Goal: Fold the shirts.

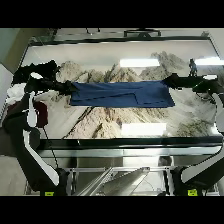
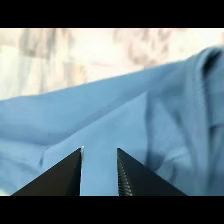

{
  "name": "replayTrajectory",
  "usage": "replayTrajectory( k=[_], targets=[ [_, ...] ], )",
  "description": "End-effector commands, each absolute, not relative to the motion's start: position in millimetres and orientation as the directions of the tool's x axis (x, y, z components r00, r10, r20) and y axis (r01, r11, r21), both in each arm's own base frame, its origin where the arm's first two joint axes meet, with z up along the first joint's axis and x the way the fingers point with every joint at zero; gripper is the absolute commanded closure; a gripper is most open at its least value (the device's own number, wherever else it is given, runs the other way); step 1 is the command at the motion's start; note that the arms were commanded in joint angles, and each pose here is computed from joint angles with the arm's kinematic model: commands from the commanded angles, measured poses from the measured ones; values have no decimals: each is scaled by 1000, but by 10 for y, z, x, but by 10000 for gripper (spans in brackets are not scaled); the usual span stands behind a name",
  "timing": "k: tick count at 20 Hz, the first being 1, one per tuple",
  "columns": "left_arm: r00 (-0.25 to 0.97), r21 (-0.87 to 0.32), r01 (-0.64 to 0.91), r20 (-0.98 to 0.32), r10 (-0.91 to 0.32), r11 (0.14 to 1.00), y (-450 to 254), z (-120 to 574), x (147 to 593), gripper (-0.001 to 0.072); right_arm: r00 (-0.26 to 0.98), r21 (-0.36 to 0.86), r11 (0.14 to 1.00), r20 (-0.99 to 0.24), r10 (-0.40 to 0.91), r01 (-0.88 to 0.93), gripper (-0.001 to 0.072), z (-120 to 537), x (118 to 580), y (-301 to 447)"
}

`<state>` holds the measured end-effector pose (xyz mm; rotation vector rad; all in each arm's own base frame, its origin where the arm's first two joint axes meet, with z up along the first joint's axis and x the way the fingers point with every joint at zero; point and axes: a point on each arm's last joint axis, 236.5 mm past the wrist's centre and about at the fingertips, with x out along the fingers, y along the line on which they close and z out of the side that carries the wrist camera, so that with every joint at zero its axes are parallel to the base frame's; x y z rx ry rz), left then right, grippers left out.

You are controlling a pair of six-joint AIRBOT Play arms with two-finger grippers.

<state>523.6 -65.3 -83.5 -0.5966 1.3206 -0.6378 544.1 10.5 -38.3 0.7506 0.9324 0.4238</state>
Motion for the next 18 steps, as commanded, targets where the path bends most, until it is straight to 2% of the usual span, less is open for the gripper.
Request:
replayTrajectory(
  k=[1, 2, 4, 5, 6, 8, 11, 12, 13, 18],
  targets=[
    [167, -715, 63, -680, -714, 696, -430, -738, 5392, 417, 562, 674, 739, -600, 570, -30, 282, -432, 5476, -181],
    [185, -713, 74, -678, -712, 698, -328, -617, 5426, 418, 551, 663, 748, -616, 563, -24, 132, -442, 5424, -264],
    [241, -708, 42, -677, -695, 705, -75, -405, 5483, 418, 498, 636, 772, -673, 547, 12, 90, -572, 5260, -403],
    [278, -703, 29, -677, -681, 711, 63, -326, 5504, 418, 466, 614, 789, -710, 529, 40, 33, -658, 5170, -479],
    [317, -700, 7, -676, -666, 714, 200, -273, 5519, 418, 433, 583, 810, -746, 507, 57, 12, -744, 5087, -542],
    [361, -703, -29, -670, -649, 710, 369, -178, 5477, 418, 375, 547, 833, -791, 484, 78, 12, -876, 4957, -595],
    [319, -711, -15, -670, -670, 703, 287, -43, 5303, 424, 313, 577, 813, -789, 528, 83, 12, -1026, 4864, -448],
    [300, -711, 1, -671, -678, 703, 218, 10, 5260, 469, 300, 586, 806, -786, 540, 83, 12, -1072, 4855, -392],
    [287, -708, 30, -670, -685, 705, 134, 75, 5233, 701, 290, 602, 794, -777, 559, 82, 12, -1103, 4859, -301],
    [251, -683, 171, -667, -701, 710, -395, 364, 5275, 702, 275, 664, 748, -721, 636, 10, 15, -1055, 4956, 230]
  ],
)
